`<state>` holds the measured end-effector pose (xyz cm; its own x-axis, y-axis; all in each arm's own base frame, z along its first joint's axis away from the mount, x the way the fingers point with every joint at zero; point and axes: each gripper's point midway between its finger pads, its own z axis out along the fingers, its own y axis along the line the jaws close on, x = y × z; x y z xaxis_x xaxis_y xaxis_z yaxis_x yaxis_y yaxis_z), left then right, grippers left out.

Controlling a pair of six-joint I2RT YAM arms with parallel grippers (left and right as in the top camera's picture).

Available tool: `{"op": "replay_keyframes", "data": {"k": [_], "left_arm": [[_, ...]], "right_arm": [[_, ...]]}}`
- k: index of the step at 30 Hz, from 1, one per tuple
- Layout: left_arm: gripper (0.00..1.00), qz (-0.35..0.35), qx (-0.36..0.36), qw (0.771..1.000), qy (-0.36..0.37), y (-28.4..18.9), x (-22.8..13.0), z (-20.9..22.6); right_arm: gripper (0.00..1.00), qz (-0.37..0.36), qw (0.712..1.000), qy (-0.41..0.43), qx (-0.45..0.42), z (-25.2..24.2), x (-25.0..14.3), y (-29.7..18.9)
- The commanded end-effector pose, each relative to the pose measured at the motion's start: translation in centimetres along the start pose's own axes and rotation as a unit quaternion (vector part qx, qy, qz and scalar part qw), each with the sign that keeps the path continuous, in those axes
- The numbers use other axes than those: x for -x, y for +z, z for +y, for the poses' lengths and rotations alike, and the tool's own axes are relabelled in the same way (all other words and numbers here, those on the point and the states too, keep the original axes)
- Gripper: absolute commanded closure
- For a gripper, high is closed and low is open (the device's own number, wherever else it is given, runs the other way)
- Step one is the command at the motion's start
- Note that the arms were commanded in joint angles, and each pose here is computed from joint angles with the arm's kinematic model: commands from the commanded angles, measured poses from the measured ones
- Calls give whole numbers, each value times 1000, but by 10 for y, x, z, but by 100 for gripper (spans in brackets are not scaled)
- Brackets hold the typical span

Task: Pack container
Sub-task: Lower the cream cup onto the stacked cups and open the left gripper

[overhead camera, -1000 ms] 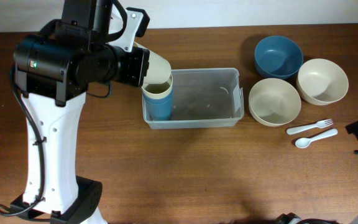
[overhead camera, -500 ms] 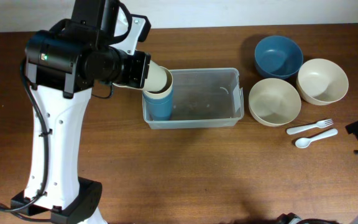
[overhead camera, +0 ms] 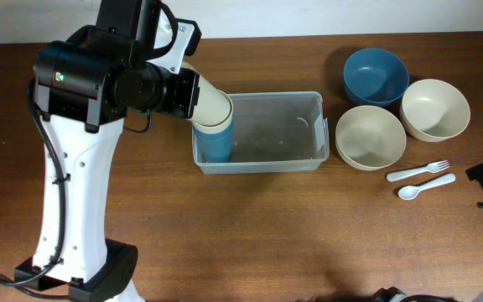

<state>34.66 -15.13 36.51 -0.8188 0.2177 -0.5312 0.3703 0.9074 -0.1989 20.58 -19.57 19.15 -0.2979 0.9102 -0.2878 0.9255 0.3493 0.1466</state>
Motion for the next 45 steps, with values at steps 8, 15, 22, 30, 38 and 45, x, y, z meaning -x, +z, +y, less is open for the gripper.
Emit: {"op": "replay_keyframes", "data": {"k": [8,15,22,30,38,45], "left_arm": [[70,-23,9,1000,6,-12,4,0],[30,-90,47,995,11,-44,21,9],[0,-129,135,982,-29,-86,14,44],[0,-148,196,965,-93,-110,7,85],[0,-108,233,954,-154,-99,-10,130],[0,-53,272,931,-239,-71,-34,177]], "right_arm": [[1,-2,1000,7,-7,-4,2,1],[1,-2,1000,7,-7,-4,2,1],[1,-2,1000,7,-7,-4,2,1],[1,-2,1000,7,-7,-3,2,1],[1,-2,1000,7,-7,-4,2,1],[1,-2,1000,7,-7,-4,2,1]]}}
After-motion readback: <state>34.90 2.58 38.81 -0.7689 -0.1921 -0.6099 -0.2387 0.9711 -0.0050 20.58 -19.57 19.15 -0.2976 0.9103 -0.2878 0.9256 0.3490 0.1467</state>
